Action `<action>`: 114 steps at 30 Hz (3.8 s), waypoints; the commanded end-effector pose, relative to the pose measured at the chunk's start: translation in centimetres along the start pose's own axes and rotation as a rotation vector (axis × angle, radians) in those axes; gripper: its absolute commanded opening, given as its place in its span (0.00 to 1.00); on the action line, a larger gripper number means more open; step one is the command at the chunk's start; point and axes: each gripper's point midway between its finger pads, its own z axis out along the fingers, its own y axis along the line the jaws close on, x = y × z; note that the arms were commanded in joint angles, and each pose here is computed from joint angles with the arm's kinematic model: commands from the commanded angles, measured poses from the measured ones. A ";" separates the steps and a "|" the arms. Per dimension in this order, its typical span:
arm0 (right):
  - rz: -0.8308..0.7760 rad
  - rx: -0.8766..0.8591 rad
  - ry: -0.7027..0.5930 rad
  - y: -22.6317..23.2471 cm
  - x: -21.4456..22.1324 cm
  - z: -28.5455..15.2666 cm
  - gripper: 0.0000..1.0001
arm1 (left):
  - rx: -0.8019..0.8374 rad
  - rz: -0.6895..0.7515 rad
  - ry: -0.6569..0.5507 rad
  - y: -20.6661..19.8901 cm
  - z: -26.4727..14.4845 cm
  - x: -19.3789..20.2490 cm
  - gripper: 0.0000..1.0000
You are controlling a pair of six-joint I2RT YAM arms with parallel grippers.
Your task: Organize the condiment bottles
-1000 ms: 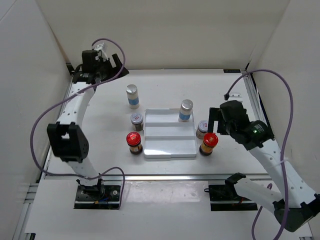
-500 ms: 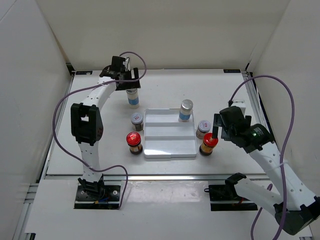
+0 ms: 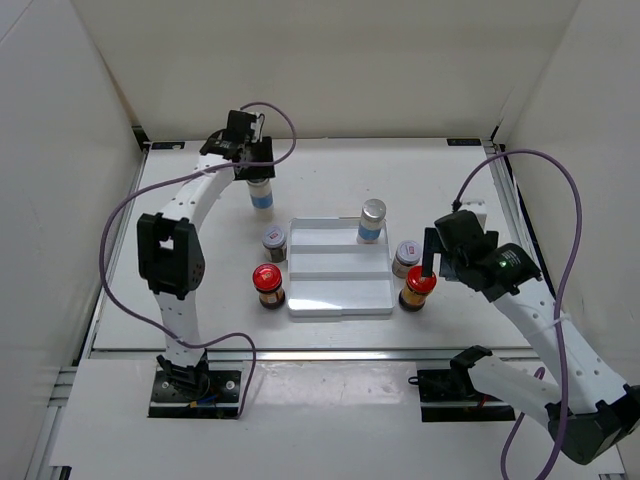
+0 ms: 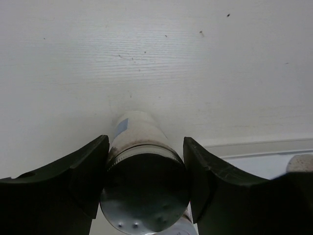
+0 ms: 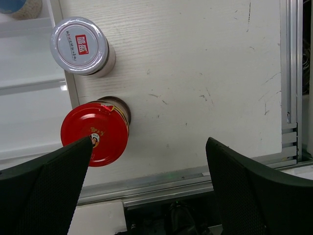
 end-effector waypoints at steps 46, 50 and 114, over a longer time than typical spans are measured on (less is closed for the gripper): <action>-0.007 -0.004 0.022 0.6 0.4 0.7 1.00 | 0.080 0.137 -0.078 -12.6 -3.8 6.2 0.78; -0.032 -0.050 0.046 1.6 0.5 1.0 1.00 | 0.090 0.140 -0.072 -12.4 -3.7 6.1 1.00; -0.061 -0.293 0.115 13.2 -5.1 4.9 0.17 | -0.274 -0.054 -0.525 4.2 -20.6 3.8 1.00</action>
